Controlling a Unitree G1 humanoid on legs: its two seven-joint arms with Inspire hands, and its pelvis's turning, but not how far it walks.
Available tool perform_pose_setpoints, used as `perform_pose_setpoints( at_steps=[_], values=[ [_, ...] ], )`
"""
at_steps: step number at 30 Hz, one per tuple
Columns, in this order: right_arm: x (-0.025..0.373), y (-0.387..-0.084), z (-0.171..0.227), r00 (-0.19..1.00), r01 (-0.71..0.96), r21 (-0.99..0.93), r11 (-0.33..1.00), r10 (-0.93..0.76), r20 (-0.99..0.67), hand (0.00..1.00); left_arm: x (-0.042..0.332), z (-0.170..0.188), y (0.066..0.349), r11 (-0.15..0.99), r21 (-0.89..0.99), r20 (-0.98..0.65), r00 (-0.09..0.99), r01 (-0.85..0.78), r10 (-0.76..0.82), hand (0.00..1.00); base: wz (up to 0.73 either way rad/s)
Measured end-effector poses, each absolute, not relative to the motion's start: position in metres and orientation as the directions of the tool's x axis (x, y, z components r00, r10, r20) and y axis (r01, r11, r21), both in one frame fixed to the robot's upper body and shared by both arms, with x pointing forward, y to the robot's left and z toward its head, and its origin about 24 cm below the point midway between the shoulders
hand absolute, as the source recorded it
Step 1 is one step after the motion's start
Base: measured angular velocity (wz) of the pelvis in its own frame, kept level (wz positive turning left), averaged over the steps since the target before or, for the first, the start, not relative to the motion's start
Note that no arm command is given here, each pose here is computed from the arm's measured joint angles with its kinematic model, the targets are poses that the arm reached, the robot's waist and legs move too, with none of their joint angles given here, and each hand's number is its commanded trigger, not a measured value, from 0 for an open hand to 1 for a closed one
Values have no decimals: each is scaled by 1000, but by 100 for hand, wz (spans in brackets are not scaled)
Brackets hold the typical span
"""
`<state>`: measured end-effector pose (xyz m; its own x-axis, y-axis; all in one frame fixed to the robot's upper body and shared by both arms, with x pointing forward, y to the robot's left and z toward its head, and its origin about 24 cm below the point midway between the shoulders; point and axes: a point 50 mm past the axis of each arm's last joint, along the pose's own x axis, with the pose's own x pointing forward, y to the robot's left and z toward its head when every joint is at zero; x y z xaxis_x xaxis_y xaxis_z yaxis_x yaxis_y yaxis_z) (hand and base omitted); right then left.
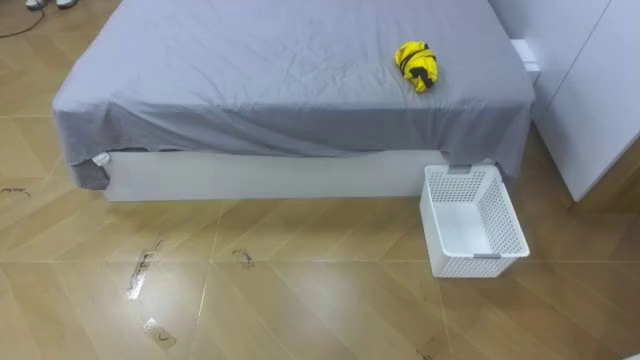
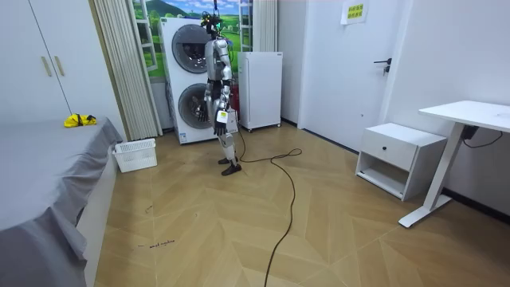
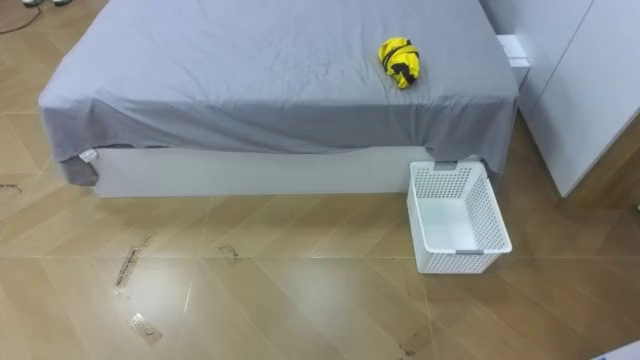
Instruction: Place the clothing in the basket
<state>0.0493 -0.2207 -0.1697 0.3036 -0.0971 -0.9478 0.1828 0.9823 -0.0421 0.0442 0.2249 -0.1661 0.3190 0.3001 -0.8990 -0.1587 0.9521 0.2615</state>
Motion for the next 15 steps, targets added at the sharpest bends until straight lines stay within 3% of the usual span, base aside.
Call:
perform_pose_setpoints(
  at_steps=[15],
  values=[
    [46,-221,-170,296,191,-43,981,-99,-950,0,44,-166,224,953,258,-901,318,-158,296,0,0]
  ],
)
